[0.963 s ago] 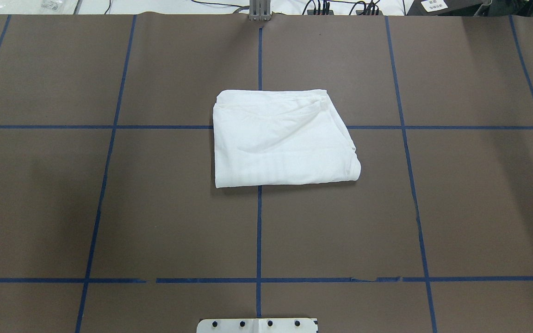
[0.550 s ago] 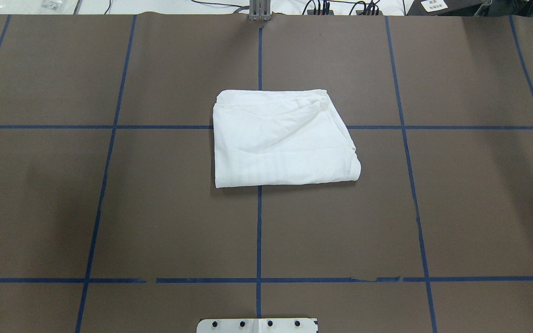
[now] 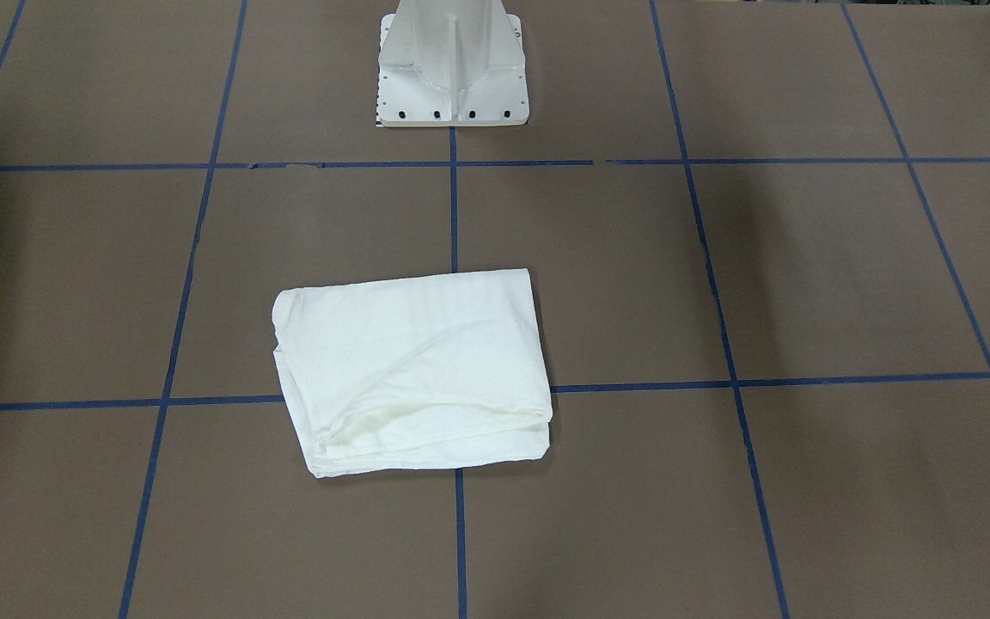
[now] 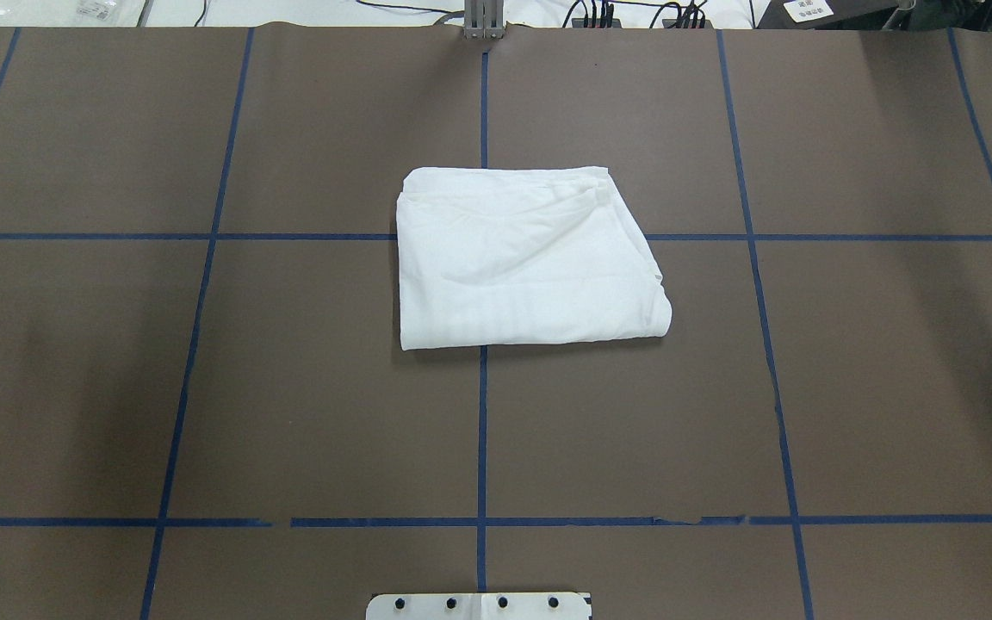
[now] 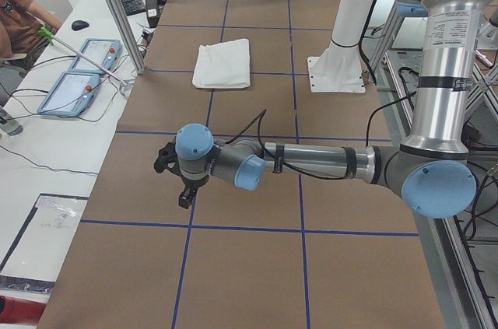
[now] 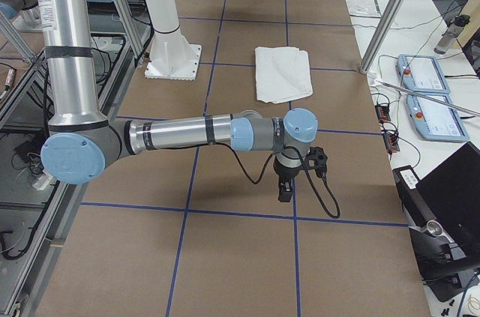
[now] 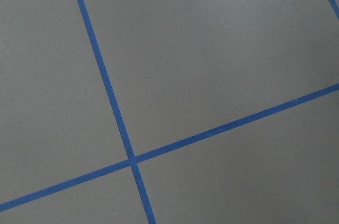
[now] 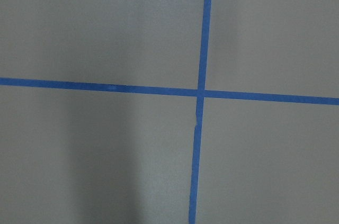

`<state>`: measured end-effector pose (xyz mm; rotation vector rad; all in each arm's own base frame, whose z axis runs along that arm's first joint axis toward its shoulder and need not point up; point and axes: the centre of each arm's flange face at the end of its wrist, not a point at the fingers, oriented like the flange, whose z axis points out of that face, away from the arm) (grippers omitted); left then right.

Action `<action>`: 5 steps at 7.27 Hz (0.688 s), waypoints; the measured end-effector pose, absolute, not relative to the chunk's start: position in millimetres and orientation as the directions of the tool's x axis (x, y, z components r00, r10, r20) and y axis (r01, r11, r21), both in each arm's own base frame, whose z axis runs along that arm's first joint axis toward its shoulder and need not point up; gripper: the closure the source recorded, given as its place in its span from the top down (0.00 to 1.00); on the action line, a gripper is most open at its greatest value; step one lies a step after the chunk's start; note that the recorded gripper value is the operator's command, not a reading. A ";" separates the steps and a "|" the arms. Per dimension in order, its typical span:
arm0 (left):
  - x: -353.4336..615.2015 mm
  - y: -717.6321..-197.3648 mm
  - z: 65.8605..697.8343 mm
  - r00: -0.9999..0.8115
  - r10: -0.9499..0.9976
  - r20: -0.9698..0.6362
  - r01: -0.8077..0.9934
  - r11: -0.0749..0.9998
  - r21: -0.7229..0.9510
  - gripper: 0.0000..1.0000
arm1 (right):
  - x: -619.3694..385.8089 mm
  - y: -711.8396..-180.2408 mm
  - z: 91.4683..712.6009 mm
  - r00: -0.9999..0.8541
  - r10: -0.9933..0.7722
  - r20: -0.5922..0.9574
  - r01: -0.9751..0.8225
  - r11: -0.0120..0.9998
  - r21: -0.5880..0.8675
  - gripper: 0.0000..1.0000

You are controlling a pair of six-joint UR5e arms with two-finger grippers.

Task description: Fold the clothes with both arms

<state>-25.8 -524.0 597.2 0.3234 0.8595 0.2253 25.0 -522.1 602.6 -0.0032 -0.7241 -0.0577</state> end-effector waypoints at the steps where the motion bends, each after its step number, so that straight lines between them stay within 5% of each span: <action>1: -28.2 -523.0 586.8 0.642 0.311 -0.701 -0.049 0.929 0.368 1.00 | 24.9 -522.5 600.9 0.747 -0.054 0.663 0.054 0.998 0.021 1.00; 5: -47.9 -527.5 578.7 0.741 0.249 -0.624 -0.028 0.939 0.341 1.00 | 24.6 -524.2 595.2 0.748 -0.074 0.660 0.056 0.997 0.049 1.00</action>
